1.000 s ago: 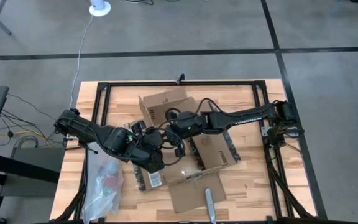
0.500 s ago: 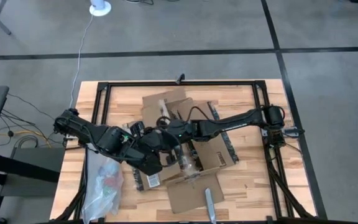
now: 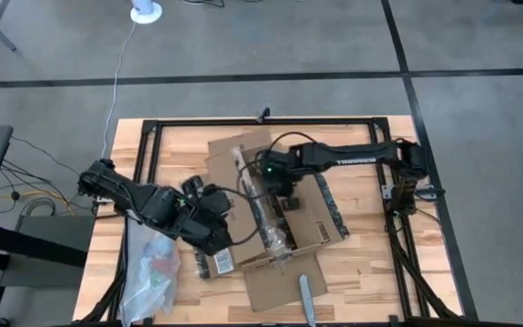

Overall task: Unpack boxes
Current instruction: Break down the box until it is fully flat

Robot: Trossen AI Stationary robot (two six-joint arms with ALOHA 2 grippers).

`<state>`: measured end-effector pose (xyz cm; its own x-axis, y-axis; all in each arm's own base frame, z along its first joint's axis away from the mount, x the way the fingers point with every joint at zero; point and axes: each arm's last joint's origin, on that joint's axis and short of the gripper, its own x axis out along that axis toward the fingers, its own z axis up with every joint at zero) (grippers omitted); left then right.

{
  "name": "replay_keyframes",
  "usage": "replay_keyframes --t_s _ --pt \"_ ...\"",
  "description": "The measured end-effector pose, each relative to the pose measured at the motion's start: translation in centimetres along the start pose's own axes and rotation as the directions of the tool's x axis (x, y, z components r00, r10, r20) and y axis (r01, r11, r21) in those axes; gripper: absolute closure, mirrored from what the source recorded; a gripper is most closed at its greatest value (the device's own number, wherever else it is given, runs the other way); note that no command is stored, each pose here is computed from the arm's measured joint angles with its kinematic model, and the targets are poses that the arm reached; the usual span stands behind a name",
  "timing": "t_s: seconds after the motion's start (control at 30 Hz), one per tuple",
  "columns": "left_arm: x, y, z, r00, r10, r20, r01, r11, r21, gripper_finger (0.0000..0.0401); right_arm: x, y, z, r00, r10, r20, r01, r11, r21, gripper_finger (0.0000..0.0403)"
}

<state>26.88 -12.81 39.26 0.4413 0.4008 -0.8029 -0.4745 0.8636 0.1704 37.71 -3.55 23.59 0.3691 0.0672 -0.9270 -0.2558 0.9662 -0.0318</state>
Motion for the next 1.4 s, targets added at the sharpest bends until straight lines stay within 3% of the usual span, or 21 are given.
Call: replay_keyframes --t_s 0.13,0.33,0.5,0.67,0.83,0.97,1.07,1.2,1.4 --pt "1.4 -1.1 -2.5 0.998 0.059 -0.009 -0.059 0.998 -0.014 0.0253 3.2 0.2 -1.6 0.999 0.012 0.049 -0.013 1.000 0.021 0.0355" --pt "6.0 -2.7 -8.1 0.978 0.178 -0.111 -0.186 0.981 -0.062 0.0253 3.8 1.7 0.5 0.967 -0.019 0.252 0.023 1.000 -0.014 0.0355" --pt "10.9 -4.4 -12.0 0.992 0.121 -0.033 -0.122 0.992 -0.036 0.0253 3.7 2.2 1.0 0.955 -0.020 0.296 0.031 0.999 -0.033 0.0355" --pt "15.8 -5.1 -14.5 1.000 -0.004 0.022 0.006 0.998 -0.067 0.0253 3.7 2.2 1.1 0.953 -0.021 0.301 0.025 1.000 -0.010 0.0355" --pt "18.6 -4.2 -14.2 0.996 -0.030 0.081 0.042 0.988 -0.148 0.0253 2.2 2.9 2.0 0.943 0.008 0.333 0.003 1.000 -0.031 0.0355" --pt "19.9 -3.9 -12.7 0.984 -0.091 0.151 0.114 0.981 -0.154 0.0253 -2.4 3.3 4.6 0.868 -0.003 0.497 0.041 0.997 -0.067 0.0355" --pt "20.8 -3.7 -11.8 0.979 -0.096 0.182 0.123 0.982 -0.146 0.0253 -3.8 3.8 5.9 0.840 0.003 0.542 0.054 0.995 -0.090 0.0355" --pt "21.2 -3.5 -10.9 0.972 -0.118 0.205 0.149 0.979 -0.140 0.0253 -3.3 4.4 6.8 0.817 0.011 0.577 0.077 0.989 -0.129 0.0355" --pt "20.6 -3.9 -10.8 0.975 -0.164 0.152 0.182 0.976 -0.116 0.0253 -0.1 4.5 6.4 0.873 0.035 0.486 0.018 0.995 -0.103 0.0355"
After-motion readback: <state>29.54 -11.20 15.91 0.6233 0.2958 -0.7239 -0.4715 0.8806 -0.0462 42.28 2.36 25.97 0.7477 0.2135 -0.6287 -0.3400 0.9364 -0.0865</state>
